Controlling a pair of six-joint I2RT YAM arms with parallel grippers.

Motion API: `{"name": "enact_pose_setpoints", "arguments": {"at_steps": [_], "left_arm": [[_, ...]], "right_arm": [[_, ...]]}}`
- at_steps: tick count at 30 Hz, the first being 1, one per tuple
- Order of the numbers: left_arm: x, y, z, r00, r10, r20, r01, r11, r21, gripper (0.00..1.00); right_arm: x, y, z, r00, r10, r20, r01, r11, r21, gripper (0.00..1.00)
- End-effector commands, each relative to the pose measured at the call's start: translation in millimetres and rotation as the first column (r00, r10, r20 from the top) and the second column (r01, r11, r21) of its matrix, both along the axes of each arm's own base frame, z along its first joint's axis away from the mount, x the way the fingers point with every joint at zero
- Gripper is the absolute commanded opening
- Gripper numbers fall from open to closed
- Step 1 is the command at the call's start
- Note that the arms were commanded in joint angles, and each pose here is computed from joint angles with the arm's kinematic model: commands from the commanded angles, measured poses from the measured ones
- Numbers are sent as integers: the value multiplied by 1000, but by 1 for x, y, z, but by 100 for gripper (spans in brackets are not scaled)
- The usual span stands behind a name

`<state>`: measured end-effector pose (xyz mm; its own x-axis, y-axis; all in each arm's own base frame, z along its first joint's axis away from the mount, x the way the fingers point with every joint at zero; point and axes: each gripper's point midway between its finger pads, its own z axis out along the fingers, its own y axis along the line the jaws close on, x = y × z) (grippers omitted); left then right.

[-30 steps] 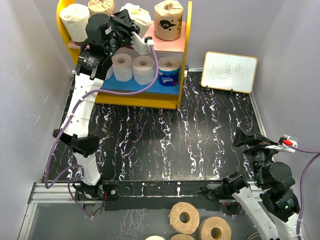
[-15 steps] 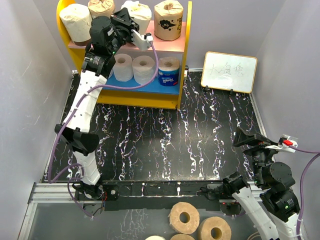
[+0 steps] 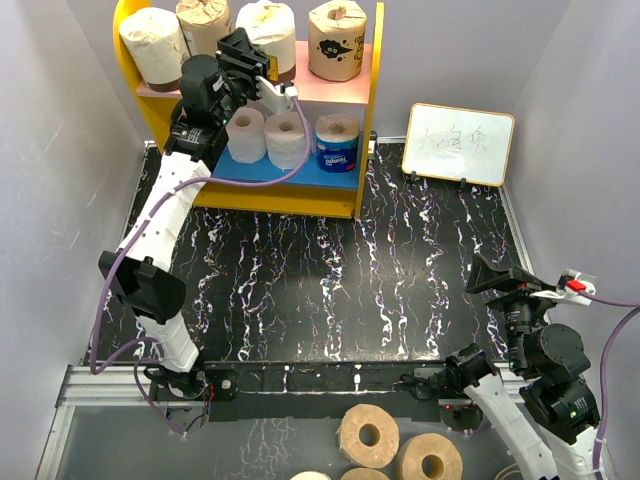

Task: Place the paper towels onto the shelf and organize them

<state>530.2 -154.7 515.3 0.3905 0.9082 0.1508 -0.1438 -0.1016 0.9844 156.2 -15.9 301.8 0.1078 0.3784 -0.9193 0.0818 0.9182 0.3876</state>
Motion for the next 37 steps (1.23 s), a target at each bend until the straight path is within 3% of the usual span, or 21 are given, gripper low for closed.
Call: {"name": "enact_pose_setpoints", "arguments": {"at_steps": [1, 2, 3, 12, 16, 20, 24, 28, 32, 37], "left_arm": [[-16, 5, 12, 1000, -14, 19, 14, 1000, -18, 48], [-19, 4, 17, 999, -20, 26, 20, 1000, -21, 81], [-22, 3, 22, 999, -23, 35, 24, 999, -28, 98], [-94, 27, 110, 967, -7, 256, 73, 966, -249, 99], [-142, 72, 154, 942, 116, 316, 47, 884, -466, 99], [-186, 128, 165, 923, 289, 255, -66, 770, -634, 99], [-223, 158, 130, 928, 351, 122, -167, 687, -707, 99], [-244, 170, 69, 945, 316, -81, -260, 579, -773, 99], [-250, 188, 2, 924, 309, -227, -361, 501, -787, 99], [-250, 192, -70, 886, 241, -397, -463, 389, -796, 99]], "right_arm": [[-9, -6, 21, 997, -7, 71, 4, 999, 46, 98], [-9, -7, 21, 997, -13, 70, 9, 999, 49, 98], [-10, -8, 21, 997, -19, 69, 16, 998, 53, 98], [-8, -11, 25, 995, -41, 88, 35, 997, 68, 99], [-10, -31, 23, 983, -165, 80, 154, 979, 135, 99], [-9, -27, 25, 986, -144, 88, 133, 983, 129, 99], [-6, -20, 26, 990, -109, 91, 98, 989, 109, 99], [-7, -17, 24, 992, -88, 88, 75, 987, 141, 98], [-11, -19, 16, 994, -97, 52, 83, 970, 227, 98], [-6, -5, 18, 998, -19, 67, 7, 985, 175, 98]]}}
